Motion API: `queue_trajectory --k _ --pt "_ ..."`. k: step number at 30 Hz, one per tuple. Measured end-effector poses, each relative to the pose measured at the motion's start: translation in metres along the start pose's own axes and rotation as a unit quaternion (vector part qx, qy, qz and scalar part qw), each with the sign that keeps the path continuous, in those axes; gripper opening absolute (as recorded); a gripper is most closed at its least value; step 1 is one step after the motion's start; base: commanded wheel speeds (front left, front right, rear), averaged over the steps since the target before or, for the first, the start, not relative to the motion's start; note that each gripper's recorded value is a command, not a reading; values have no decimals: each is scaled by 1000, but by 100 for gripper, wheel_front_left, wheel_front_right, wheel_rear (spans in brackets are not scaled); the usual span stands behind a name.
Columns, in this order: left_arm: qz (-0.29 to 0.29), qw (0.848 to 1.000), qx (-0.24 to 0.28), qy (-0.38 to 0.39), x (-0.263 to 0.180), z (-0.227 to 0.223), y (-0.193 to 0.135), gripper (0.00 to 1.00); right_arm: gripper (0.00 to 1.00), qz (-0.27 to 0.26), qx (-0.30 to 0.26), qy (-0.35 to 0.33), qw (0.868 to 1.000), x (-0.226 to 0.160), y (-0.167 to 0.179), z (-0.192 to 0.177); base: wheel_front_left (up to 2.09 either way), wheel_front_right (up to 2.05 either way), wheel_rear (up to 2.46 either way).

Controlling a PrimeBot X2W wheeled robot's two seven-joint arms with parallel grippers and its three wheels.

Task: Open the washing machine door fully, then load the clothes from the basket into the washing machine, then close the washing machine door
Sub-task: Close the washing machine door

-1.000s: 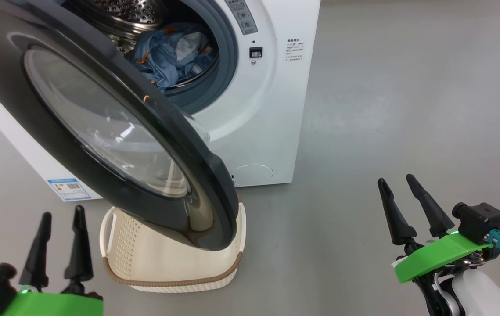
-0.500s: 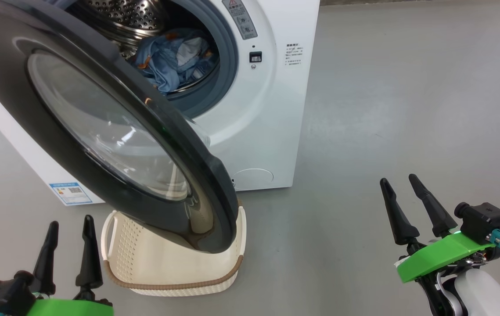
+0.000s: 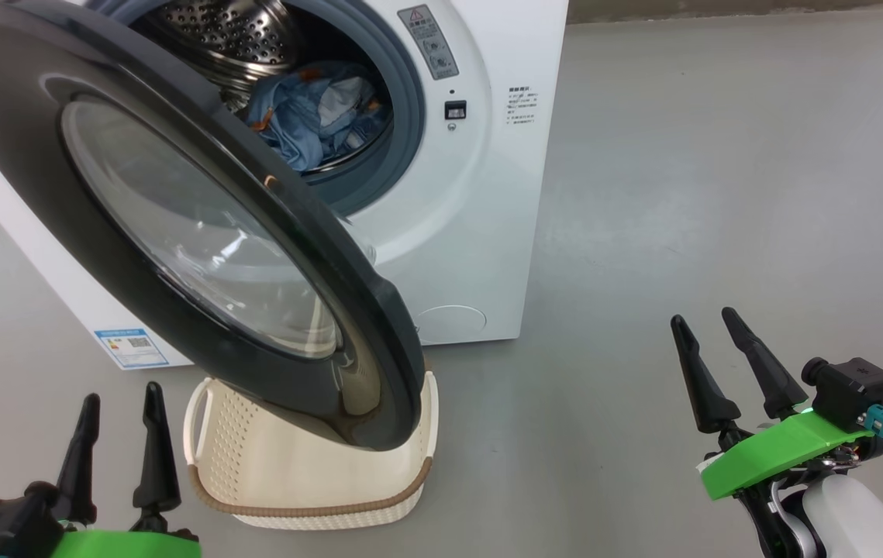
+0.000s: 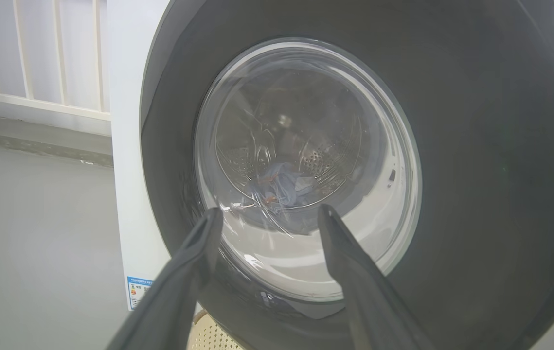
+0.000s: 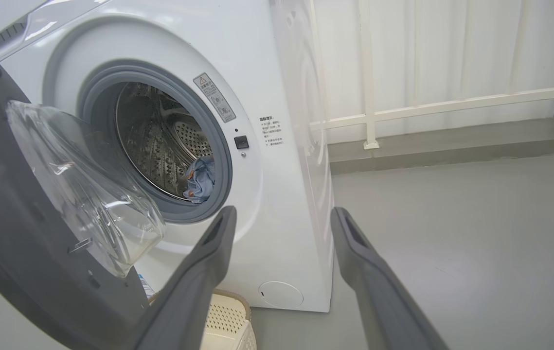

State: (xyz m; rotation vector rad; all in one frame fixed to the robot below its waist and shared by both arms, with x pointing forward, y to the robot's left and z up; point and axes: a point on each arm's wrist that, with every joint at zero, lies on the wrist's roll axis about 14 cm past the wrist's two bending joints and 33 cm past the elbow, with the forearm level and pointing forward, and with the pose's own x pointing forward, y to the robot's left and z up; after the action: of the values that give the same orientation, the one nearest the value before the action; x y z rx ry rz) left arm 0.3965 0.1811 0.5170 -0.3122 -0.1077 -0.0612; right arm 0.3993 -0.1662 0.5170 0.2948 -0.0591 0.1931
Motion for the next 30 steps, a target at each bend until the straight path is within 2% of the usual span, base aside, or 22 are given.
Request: queue_trajectory --k 16,17,18,19,20,21,30 --pt "5 1000 3 9 -7 -6 3 100 100 4 1 -1 1000 1 2 0 0 0 0" --pt "5 1000 3 9 -7 -6 4 100 86 4 1 -1 1000 2 3 0 0 0 0" --pt "6 1000 3 9 -7 -6 4 100 60 5 1 -1 1000 2 3 0 0 0 0" --pt "7 1000 3 8 -7 -6 4 100 38 5 1 -1 1000 2 3 0 0 0 0" --pt "8 1000 3 8 -7 -6 5 100 24 6 1 -1 1000 3 4 0 0 0 0" --pt "8 1000 3 8 -8 -5 5 100 2 8 1 -1 1000 3 5 0 0 0 0" --pt "29 1000 0 5 -17 -4 15 100 0 39 2 -3 999 16 23 0 0 0 0"
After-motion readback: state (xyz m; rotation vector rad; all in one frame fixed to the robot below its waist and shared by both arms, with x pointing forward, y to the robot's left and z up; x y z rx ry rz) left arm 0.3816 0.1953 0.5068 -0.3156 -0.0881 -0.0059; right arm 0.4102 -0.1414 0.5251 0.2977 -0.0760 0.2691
